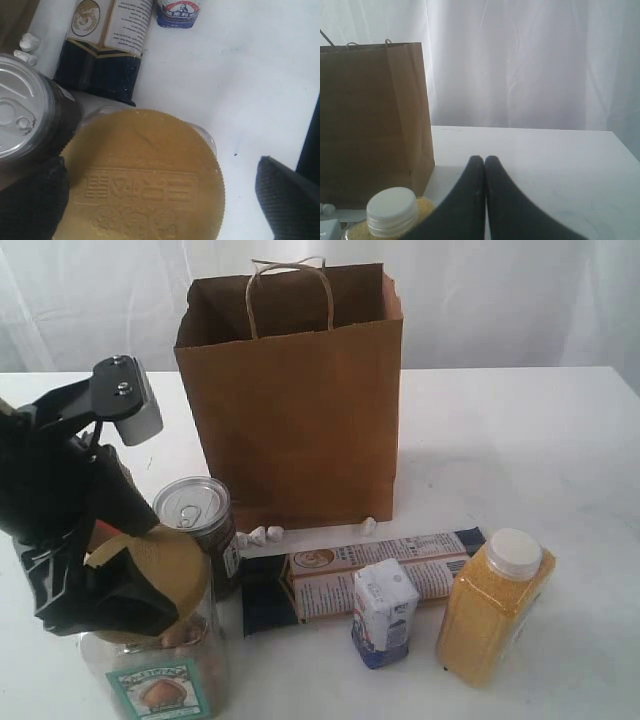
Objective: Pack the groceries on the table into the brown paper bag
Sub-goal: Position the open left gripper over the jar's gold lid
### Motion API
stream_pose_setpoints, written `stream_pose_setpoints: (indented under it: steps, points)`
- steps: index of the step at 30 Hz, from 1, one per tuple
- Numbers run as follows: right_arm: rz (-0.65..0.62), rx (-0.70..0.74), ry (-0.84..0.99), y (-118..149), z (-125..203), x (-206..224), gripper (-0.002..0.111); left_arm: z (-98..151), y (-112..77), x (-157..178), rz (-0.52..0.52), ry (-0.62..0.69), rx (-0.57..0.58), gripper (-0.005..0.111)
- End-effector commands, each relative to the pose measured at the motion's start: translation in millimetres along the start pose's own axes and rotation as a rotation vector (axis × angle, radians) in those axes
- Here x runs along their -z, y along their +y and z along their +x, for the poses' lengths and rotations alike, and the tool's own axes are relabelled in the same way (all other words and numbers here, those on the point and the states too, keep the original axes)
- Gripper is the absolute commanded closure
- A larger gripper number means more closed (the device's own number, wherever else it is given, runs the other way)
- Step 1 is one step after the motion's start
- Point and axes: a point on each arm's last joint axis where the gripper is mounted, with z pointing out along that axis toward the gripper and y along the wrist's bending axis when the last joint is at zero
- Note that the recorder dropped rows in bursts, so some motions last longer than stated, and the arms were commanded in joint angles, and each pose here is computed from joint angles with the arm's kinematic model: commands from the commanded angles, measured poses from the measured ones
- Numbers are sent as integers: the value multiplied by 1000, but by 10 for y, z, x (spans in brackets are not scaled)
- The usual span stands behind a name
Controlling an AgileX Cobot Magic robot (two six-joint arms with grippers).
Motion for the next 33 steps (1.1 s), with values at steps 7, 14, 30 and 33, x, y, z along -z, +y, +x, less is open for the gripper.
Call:
stream_pose_setpoints:
  steps: [7, 14, 30, 33]
  points:
    - [9, 7, -7, -5, 7, 4, 108, 112, -108, -33, 121, 112, 14, 2]
    - [9, 7, -7, -5, 7, 4, 108, 128, -158, -44, 102, 172, -64, 2]
    - [9, 7, -7, -5, 7, 4, 108, 152, -145, -74, -11, 273, -116, 2]
    - [9, 7, -7, -5, 7, 4, 108, 150, -143, -75, -13, 272, -117, 2]
